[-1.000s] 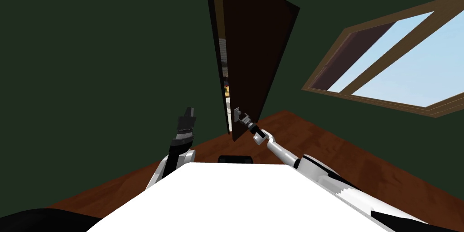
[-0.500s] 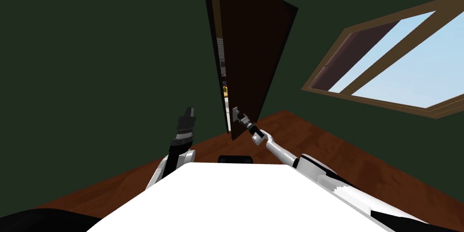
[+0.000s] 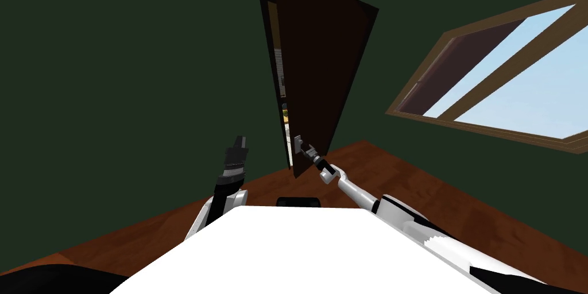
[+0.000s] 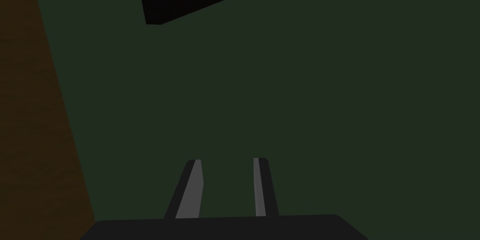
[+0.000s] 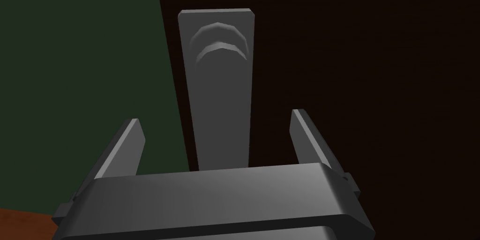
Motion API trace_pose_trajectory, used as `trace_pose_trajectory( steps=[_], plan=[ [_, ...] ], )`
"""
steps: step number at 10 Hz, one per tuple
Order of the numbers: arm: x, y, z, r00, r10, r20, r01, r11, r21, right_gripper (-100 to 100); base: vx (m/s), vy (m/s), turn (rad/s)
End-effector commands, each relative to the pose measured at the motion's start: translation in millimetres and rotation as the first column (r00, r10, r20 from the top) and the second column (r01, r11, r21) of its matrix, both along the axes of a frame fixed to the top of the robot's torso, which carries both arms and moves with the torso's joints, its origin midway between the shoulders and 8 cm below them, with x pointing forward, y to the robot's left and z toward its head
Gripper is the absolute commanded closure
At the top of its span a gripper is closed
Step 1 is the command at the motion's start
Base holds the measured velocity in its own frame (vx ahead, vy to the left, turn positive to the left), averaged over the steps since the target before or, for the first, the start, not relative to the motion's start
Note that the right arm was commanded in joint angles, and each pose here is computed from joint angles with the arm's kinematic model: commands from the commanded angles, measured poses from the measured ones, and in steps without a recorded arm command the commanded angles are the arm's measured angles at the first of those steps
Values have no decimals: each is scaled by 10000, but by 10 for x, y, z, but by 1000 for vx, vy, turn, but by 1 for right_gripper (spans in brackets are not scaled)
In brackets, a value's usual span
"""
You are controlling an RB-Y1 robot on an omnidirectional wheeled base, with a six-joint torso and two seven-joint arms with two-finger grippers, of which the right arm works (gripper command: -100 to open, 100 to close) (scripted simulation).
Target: Pull the door open
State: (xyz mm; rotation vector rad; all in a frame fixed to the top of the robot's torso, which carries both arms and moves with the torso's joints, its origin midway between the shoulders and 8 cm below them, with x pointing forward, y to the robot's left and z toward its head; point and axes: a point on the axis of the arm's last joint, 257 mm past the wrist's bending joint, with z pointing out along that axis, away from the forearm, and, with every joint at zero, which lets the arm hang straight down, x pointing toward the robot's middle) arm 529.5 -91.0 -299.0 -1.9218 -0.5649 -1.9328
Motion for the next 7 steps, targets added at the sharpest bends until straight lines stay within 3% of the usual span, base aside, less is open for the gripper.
trace_pose_trajectory(
  steps=[1,3,4,5,7],
  plan=[
    [94,-314,-12,9992,-399,-23,399,9992,50,-100,30,154,259],
    [156,-575,-19,9975,-711,-28,711,9975,53,-100,58,138,197],
    [156,-575,-19,9975,-711,-28,711,9975,53,-100,33,60,25],
    [186,-710,-18,9962,-871,-24,871,9962,56,-100,30,47,119],
    [274,-1174,10,9899,-1418,24,1418,9899,76,-100,59,97,261]
  ],
)
